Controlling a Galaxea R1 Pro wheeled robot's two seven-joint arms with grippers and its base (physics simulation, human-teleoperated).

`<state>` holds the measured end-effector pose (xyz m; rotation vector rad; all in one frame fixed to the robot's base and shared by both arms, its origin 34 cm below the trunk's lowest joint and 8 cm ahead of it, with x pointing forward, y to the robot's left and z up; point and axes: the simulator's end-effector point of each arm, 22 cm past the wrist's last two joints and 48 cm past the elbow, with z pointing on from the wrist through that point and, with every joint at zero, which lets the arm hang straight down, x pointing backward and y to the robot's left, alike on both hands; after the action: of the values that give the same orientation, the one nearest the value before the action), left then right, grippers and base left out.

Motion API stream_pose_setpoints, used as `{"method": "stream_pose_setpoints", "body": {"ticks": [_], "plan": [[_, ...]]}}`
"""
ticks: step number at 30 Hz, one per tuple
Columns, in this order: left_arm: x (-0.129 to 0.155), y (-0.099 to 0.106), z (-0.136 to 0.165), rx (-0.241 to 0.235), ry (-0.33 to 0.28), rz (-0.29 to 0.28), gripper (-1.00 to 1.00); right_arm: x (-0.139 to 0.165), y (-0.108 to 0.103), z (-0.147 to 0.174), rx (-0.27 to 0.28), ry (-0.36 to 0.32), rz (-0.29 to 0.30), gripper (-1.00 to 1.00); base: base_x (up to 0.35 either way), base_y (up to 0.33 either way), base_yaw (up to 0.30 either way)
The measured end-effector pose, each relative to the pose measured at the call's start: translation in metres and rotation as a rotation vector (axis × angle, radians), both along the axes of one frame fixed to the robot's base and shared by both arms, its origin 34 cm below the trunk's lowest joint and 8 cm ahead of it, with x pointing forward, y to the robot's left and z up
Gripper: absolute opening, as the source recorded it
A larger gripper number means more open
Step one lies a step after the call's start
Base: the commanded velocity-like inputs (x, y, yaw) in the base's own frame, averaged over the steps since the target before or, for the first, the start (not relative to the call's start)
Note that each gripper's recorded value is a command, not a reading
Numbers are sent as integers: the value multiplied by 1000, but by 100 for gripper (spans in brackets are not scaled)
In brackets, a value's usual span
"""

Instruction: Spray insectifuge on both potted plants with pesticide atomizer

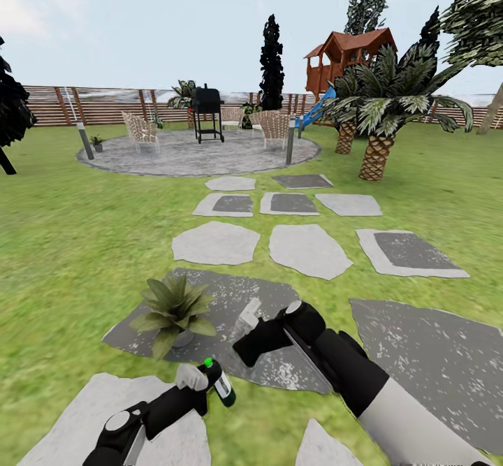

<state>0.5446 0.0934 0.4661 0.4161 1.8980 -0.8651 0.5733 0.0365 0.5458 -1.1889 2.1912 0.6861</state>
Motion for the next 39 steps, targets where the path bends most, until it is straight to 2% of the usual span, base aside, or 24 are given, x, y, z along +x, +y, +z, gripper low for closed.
{"method": "stream_pose_setpoints", "body": {"ticks": [3, 4, 8, 10, 11, 12, 13, 14, 16, 17, 18, 19, 22, 24, 27, 29, 35, 39], "plan": [[27, 40, -17, 94, 28, 207, -100, 49, -26, 13, -2, -113, -154, -100, 0, 0, 0], [31, 48, -20, 114, 31, 246, -100, 55, -31, 15, -6, -128, -177, -100, 0, 0, 0], [35, 56, -24, 134, 40, 286, -100, 68, -41, 20, -5, -153, -225, -100, 0, 0, 0], [31, 60, -37, 154, 113, 305, -100, 81, -54, 25, 3, -165, -279, -100, 0, 0, 0], [23, 61, -52, 177, 221, 321, -100, 88, -62, 28, 5, -173, -312, -100, 0, 0, 0], [19, 57, -59, 180, 280, 332, -100, 92, -66, 29, 6, -176, -328, -100, 0, 0, 0], [18, 57, -62, 188, 312, 357, -100, 94, -68, 30, 7, -179, -337, -100, 0, 0, 0], [19, 61, -65, 206, 325, 387, -100, 95, -69, 31, 8, -180, -341, -100, 0, 0, 0], [23, 94, -75, 300, 346, 527, -100, 99, -74, 34, 18, -181, -358, -100, 0, 0, 0], [21, 129, -84, 390, 373, 672, -100, 107, -86, 40, 37, -181, -400, 100, 0, 0, 0], [17, 141, -88, 409, 399, 742, -100, 114, -97, 45, 54, -176, -437, 100, 0, 0, 0], [14, 145, -91, 404, 422, 776, -100, 121, -108, 48, 67, -171, -474, 100, 0, 0, 0], [5, 150, -103, 403, 466, 809, -100, 126, -125, 49, 64, -154, -529, 100, 0, 0, 0], [0, 151, -110, 407, 485, 812, -100, 126, -128, 49, 57, -147, -541, 100, 0, 0, 0], [-4, 151, -121, 400, 470, 829, -100, 127, -130, 56, 57, -153, -548, 100, 0, 0, 0], [3, 151, -120, 394, 459, 836, -100, 126, -130, 62, 58, -157, -548, 100, 0, 0, 0], [13, 130, -142, 406, 522, 797, -100, 124, -126, 73, 64, -173, -539, 100, 0, 0, 0], [17, 122, -143, 389, 519, 780, -100, 123, -124, 77, 67, -179, -535, 100, 0, 0, 0]]}}
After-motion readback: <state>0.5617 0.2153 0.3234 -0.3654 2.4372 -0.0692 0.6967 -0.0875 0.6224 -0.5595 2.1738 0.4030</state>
